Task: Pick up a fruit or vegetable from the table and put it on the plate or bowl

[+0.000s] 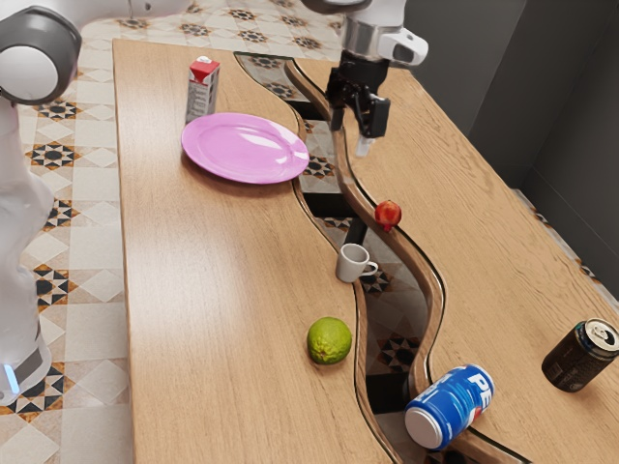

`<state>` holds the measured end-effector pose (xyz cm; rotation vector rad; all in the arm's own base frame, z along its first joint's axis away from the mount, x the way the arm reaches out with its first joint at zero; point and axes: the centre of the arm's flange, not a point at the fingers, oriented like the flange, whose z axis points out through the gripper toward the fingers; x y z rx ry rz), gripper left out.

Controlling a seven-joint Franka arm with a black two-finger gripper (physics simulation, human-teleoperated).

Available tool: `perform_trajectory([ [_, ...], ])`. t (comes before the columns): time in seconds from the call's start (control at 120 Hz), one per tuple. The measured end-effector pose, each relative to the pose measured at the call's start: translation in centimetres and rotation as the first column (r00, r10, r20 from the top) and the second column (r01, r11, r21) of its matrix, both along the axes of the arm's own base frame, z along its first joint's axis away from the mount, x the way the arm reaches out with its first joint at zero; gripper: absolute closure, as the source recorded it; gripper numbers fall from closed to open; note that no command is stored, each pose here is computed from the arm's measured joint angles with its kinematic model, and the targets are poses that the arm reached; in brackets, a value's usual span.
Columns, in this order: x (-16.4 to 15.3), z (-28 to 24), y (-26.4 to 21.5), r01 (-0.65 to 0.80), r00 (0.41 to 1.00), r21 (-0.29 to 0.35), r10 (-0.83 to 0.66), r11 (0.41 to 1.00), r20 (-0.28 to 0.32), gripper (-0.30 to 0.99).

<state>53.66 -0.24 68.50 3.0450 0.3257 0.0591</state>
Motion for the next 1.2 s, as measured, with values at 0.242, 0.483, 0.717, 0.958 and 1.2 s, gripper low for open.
perform_trajectory([
  [0.242,1.9,-1.5,1.8,-0.307,0.948,0.038,0.309,0.951,-0.072,0.00],
  [0.483,6.9,-8.3,5.8,-0.457,0.881,0.102,0.465,0.884,-0.082,0.00],
  [0.717,9.3,-11.3,11.3,-0.558,0.823,0.124,0.567,0.820,-0.047,0.00],
  [0.958,13.9,-16.8,9.5,-0.550,0.835,0.047,0.549,0.834,0.039,0.00],
  [1.2,15.0,-18.8,12.6,-0.597,0.798,-0.011,0.596,0.802,0.090,0.00],
])
